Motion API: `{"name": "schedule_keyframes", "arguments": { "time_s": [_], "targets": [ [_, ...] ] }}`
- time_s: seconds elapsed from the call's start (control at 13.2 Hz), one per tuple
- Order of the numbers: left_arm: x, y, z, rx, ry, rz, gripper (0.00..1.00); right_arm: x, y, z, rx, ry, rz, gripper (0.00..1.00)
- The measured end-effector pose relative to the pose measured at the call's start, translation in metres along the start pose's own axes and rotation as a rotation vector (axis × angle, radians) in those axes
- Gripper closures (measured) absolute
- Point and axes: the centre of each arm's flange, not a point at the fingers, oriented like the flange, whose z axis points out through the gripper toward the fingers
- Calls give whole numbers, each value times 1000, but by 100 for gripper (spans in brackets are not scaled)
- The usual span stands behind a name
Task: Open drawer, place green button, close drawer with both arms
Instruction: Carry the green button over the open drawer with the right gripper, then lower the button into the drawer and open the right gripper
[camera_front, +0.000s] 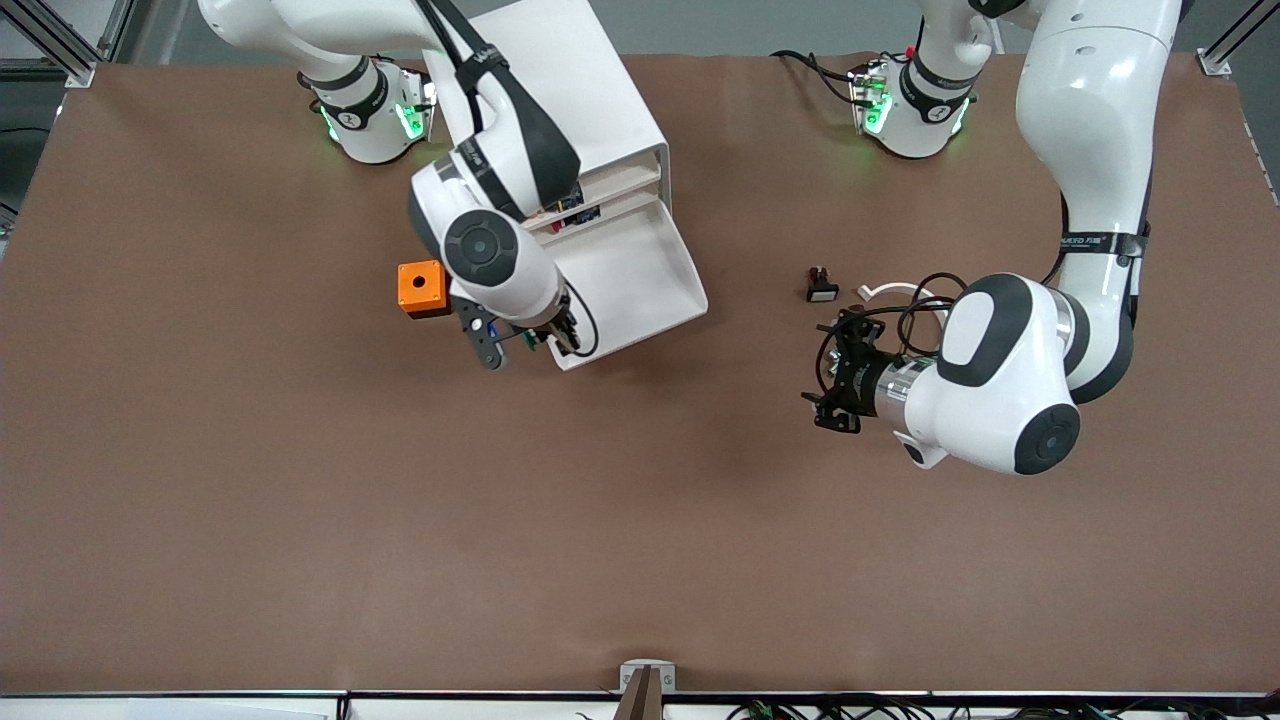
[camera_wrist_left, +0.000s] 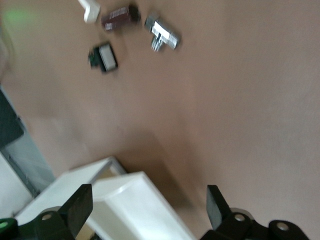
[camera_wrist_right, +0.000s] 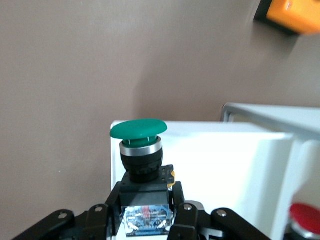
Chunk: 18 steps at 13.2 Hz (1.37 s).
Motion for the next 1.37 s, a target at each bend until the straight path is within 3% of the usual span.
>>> {"name": "schedule_keyframes", "arguments": {
  "time_s": [0.15,0.3,0.61,0.84,0.99,1.22,1.37],
  "targets": [
    [16,3,10,17,126,86,0,-13,5,20,28,-10,42,58],
    [30,6,19,44,207,186,0,-23,10,37,69,-33,84,58],
    [24,12,24,50,224,486,0,-38,12,43,110,-49,161,58],
    [-3,21,45,4,251,729,0,-51,11,52,146,-56,198,53],
    [-23,27,75,-18,276,865,0,-55,12,55,147,-55,202,37],
    [-60,25,127,-12,292,992,0,-43,6,46,161,-52,203,4],
    [-102,15,164,16,311,1062,0,-12,-7,20,153,-43,129,0]
  ]
}}
